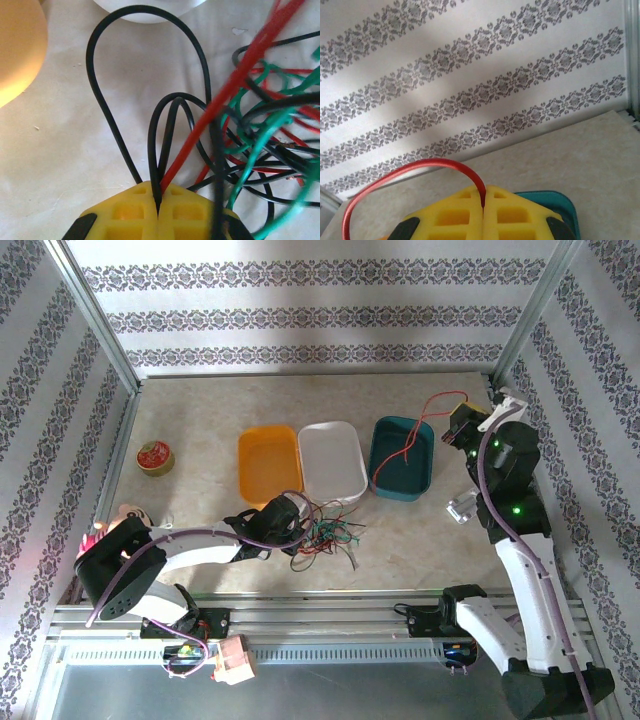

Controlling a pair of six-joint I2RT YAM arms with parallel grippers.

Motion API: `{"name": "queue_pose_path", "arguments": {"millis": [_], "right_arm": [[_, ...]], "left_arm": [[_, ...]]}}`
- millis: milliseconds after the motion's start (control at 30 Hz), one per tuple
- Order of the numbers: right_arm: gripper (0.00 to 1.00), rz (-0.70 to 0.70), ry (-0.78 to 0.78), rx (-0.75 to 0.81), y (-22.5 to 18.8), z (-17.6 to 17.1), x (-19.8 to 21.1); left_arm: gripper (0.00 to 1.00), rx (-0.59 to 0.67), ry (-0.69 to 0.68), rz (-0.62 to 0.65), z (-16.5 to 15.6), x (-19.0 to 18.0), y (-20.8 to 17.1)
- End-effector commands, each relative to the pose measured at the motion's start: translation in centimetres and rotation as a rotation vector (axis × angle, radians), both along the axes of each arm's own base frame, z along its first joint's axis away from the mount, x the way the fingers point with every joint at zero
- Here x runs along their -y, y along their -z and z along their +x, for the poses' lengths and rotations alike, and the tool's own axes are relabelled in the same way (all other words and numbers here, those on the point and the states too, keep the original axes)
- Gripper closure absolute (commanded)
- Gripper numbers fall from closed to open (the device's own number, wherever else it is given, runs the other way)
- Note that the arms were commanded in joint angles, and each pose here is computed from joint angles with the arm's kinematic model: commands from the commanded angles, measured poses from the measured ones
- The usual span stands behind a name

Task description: Untangle the cables

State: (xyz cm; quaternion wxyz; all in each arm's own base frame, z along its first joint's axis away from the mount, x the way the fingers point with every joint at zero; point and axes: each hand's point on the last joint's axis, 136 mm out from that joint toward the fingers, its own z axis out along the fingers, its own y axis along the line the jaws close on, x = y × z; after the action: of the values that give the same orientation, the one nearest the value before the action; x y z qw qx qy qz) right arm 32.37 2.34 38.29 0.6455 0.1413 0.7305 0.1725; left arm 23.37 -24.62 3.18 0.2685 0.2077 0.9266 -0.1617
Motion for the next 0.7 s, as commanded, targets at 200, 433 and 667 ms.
{"name": "queue_pose_path", "arguments": {"millis": [200, 433, 667], "right_arm": [[1.00, 0.029, -0.032, 0.114, -6.2, 1.3, 0.6], [1.00, 0.013, -0.007, -0.039, -0.3, 5.0, 1.1], [1.00, 0.009, 0.039, -0.243, 9.0, 7.3, 1.6]], "left_arm": [[1.00, -0.019, -0.080, 0.151, -0.6, -3.0, 2.4], [1.00, 0.027, -0.044, 0.042, 0.1, -1.0, -0.4], [1.00, 0.085, -0.060, -0.062, 1.0, 0.3, -3.4]]}}
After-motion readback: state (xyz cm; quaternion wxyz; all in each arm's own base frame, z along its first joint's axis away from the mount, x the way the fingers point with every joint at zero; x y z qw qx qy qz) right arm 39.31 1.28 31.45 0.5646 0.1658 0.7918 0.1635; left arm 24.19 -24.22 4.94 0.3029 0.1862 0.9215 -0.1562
